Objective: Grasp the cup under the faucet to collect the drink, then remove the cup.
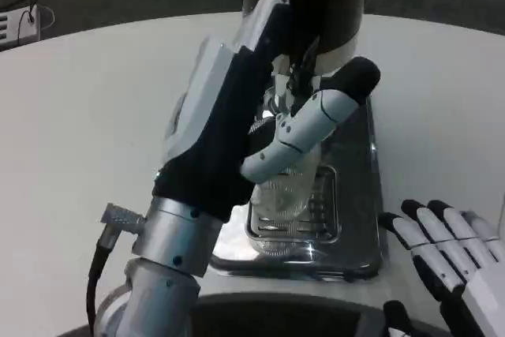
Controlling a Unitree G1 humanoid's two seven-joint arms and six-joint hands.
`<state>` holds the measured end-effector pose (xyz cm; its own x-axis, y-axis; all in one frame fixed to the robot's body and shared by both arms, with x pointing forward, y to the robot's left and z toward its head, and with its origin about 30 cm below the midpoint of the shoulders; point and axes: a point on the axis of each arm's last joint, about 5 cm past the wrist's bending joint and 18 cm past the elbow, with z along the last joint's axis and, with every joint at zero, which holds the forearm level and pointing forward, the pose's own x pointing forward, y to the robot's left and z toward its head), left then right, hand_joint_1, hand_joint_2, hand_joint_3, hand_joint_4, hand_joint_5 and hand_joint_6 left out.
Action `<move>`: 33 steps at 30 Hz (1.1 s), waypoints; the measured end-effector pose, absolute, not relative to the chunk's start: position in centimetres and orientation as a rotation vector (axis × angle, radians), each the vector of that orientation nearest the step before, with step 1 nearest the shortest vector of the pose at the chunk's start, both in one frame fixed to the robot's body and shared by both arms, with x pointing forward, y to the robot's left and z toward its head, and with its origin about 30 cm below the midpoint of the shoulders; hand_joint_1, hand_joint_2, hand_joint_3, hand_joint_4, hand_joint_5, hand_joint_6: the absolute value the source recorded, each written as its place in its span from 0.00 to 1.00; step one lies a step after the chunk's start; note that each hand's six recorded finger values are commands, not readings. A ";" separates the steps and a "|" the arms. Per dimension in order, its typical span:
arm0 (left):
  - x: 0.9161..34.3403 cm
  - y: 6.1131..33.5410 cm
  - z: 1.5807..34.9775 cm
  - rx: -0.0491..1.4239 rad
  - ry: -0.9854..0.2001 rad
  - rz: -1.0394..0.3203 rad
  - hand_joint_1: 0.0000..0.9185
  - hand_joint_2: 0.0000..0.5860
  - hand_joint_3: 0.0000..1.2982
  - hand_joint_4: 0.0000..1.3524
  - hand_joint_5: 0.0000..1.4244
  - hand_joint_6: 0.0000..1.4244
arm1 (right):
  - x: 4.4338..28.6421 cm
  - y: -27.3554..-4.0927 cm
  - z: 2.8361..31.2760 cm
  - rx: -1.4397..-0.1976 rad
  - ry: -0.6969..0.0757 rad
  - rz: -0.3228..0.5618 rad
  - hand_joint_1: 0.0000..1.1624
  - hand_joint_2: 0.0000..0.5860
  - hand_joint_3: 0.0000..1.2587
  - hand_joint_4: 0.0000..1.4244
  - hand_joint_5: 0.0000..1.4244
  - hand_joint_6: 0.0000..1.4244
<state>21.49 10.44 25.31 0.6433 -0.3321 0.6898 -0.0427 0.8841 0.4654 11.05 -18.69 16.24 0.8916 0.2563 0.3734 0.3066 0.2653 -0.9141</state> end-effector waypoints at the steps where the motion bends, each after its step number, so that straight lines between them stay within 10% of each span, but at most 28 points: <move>1: 21.5 10.4 25.3 0.474 -0.858 -0.178 0.00 0.25 0.00 0.00 0.00 0.00 | 11.0 -18.7 16.2 -1.319 -0.505 -0.036 0.24 0.96 0.09 0.03 0.02 0.03; 33: 22.0 10.0 26.3 0.758 -0.780 -0.309 0.00 0.23 0.00 0.00 0.00 0.00 | 11.1 -18.6 16.4 -1.292 -0.513 -0.048 0.24 0.96 0.09 0.03 0.02 0.03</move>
